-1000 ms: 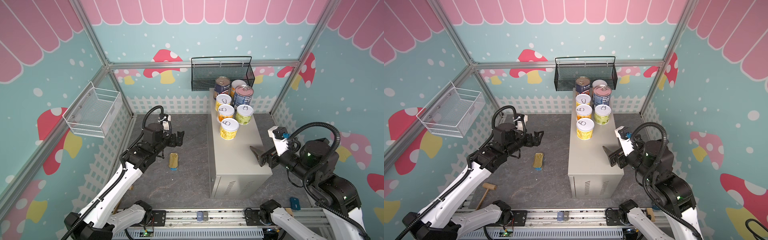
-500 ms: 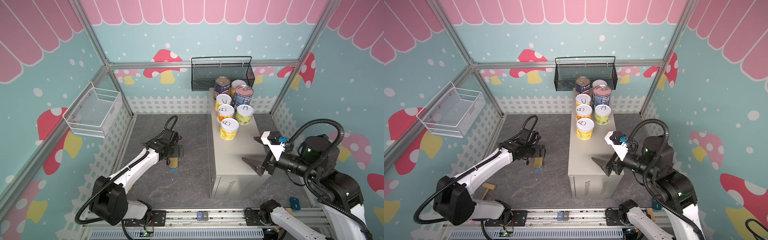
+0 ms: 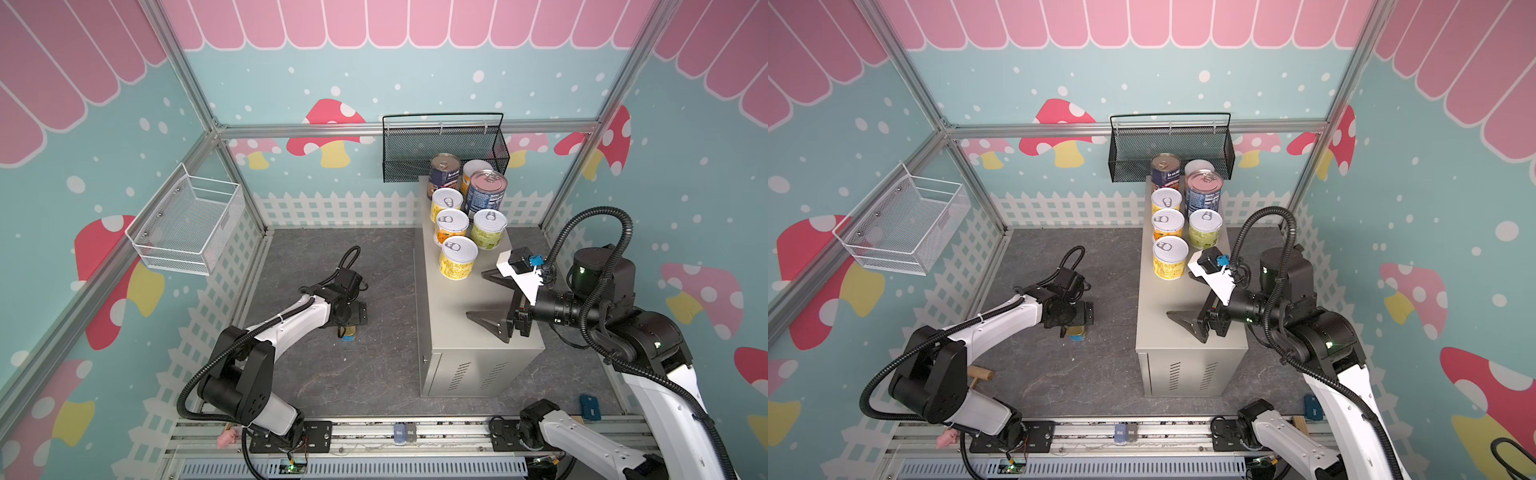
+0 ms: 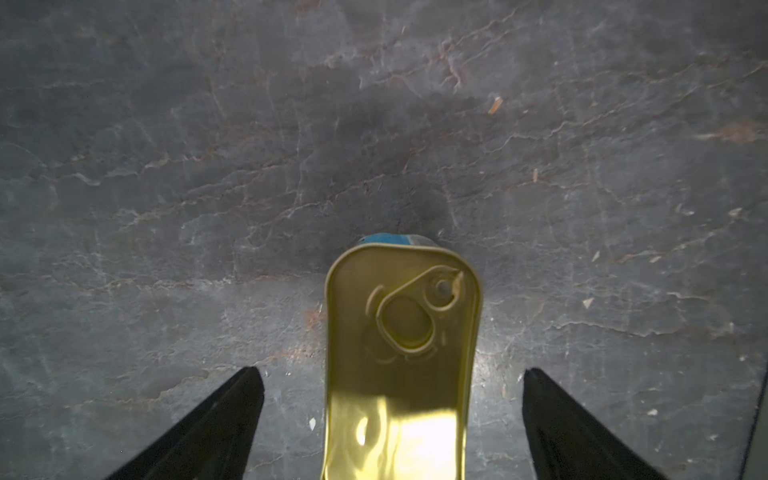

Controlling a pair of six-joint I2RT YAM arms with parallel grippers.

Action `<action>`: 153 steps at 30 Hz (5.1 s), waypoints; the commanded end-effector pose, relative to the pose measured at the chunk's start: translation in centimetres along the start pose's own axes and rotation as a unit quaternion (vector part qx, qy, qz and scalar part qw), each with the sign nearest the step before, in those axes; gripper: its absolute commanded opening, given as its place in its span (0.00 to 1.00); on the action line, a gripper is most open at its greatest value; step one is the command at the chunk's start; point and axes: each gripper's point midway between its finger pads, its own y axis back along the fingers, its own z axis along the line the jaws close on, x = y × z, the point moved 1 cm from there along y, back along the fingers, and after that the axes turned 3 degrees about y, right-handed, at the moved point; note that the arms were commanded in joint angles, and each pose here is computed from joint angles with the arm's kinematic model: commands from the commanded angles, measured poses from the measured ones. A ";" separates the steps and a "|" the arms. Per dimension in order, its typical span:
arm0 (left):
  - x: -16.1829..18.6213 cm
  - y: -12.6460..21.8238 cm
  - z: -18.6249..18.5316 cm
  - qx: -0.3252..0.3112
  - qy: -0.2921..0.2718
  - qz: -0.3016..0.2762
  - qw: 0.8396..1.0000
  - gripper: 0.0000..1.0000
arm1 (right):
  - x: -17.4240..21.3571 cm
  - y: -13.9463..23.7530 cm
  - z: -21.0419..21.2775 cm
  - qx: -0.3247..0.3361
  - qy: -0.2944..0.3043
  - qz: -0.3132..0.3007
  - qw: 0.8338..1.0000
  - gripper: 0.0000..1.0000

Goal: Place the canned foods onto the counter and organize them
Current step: 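Lower the left gripper onto the sardine tin on the floor while right gripper withdraws, then close the left gripper on the sardine tin and lift it, then carry the sardine tin over the cabinet top beside the cans with left gripper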

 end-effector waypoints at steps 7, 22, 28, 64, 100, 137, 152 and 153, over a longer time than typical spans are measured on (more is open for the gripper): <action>0.5 -0.8 0.1 0.007 0.016 0.000 1.000 0.89 | -1.0 -4.0 2.5 -0.033 0.033 0.029 0.998 0.99; 1.0 -1.7 -0.1 0.010 0.008 0.013 1.000 0.74 | -1.6 -8.6 5.7 -0.057 0.067 0.072 0.993 1.00; 0.7 -2.1 0.6 0.004 0.018 0.015 1.000 0.62 | -2.0 -8.7 6.6 -0.054 0.074 0.067 0.994 1.00; -2.7 21.9 -6.9 0.316 -0.159 -0.123 0.927 0.10 | -3.3 -3.0 3.2 0.082 0.025 0.018 0.996 0.99; 7.2 36.7 -17.9 0.335 -0.496 -0.125 0.791 0.04 | 4.4 5.1 -3.5 0.340 -0.097 0.123 0.927 0.99; 8.2 33.4 -27.2 0.343 -0.567 -0.085 0.744 0.45 | 0.4 8.6 -0.6 0.235 -0.011 0.000 0.972 0.99; 7.6 32.0 -27.5 0.338 -0.571 -0.081 0.744 0.51 | -0.2 9.4 -0.8 0.246 0.003 -0.025 0.969 0.99; 7.7 31.8 -27.7 0.336 -0.572 -0.079 0.744 0.51 | -0.2 9.5 -0.8 0.245 0.004 -0.025 0.969 0.99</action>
